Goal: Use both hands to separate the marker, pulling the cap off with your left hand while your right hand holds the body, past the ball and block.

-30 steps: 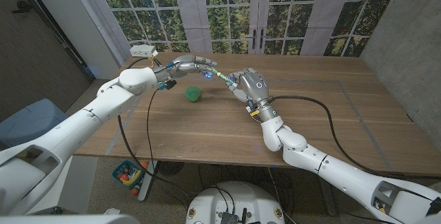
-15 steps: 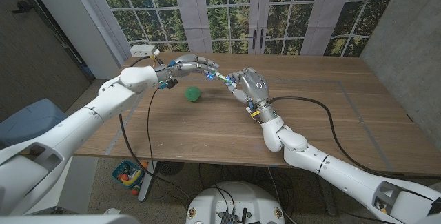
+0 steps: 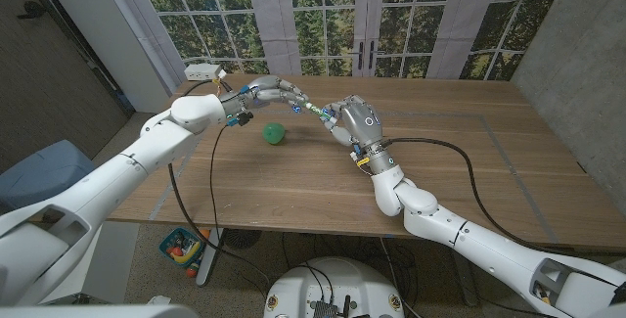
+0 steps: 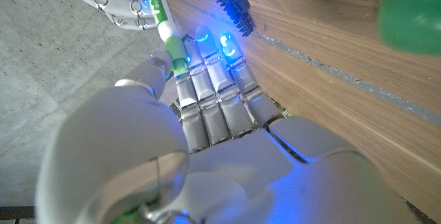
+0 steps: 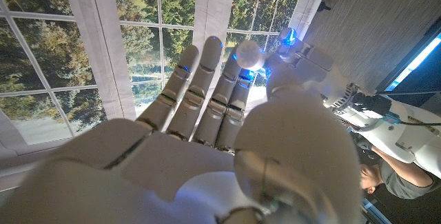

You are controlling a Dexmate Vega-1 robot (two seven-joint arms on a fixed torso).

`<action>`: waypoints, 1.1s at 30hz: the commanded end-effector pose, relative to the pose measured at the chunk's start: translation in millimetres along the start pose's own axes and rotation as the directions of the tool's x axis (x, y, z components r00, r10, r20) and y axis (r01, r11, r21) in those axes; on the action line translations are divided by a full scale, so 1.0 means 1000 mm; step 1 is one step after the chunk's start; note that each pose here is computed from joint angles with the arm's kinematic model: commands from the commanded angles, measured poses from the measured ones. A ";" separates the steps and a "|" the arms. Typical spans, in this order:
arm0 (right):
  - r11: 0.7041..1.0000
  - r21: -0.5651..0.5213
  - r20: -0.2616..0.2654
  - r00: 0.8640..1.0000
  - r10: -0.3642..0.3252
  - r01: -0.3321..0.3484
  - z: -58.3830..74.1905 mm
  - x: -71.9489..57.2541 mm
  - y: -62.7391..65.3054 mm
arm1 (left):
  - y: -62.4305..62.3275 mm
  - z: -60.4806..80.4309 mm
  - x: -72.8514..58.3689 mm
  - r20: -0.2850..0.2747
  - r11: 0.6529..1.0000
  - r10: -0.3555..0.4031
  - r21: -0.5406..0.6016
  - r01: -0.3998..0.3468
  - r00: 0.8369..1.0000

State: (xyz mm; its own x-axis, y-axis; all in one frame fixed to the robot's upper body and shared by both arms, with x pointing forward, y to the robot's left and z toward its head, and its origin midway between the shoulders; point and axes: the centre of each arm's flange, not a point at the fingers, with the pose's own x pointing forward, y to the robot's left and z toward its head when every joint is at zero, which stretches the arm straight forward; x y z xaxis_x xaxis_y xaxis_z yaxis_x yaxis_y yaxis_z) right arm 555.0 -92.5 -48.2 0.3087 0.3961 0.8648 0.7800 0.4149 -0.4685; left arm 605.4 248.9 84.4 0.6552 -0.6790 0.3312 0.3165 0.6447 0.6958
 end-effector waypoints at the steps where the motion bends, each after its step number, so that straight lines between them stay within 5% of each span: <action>1: 1.000 0.000 -0.003 1.000 -0.001 0.001 0.000 0.002 0.002 | 0.002 0.001 -0.006 0.024 0.996 0.081 0.019 -0.082 0.996; 17: 1.000 0.006 -0.014 1.000 -0.005 0.005 -0.002 0.007 0.007 | 0.005 0.009 -0.027 0.087 0.956 0.275 0.081 -0.282 0.958; 33: 1.000 0.000 -0.015 1.000 -0.002 0.002 0.000 0.012 0.012 | 0.017 0.003 -0.049 0.042 0.946 0.305 0.099 -0.308 0.951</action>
State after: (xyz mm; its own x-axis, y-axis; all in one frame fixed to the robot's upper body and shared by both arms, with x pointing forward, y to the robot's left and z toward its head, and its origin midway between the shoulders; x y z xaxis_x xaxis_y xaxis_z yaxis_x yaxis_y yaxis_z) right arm 565.2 -86.2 -44.4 0.3136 0.3827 0.8690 0.7799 0.4183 -0.4656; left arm 583.1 277.2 84.6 0.6744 -0.4989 0.5443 0.0690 0.7765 0.6263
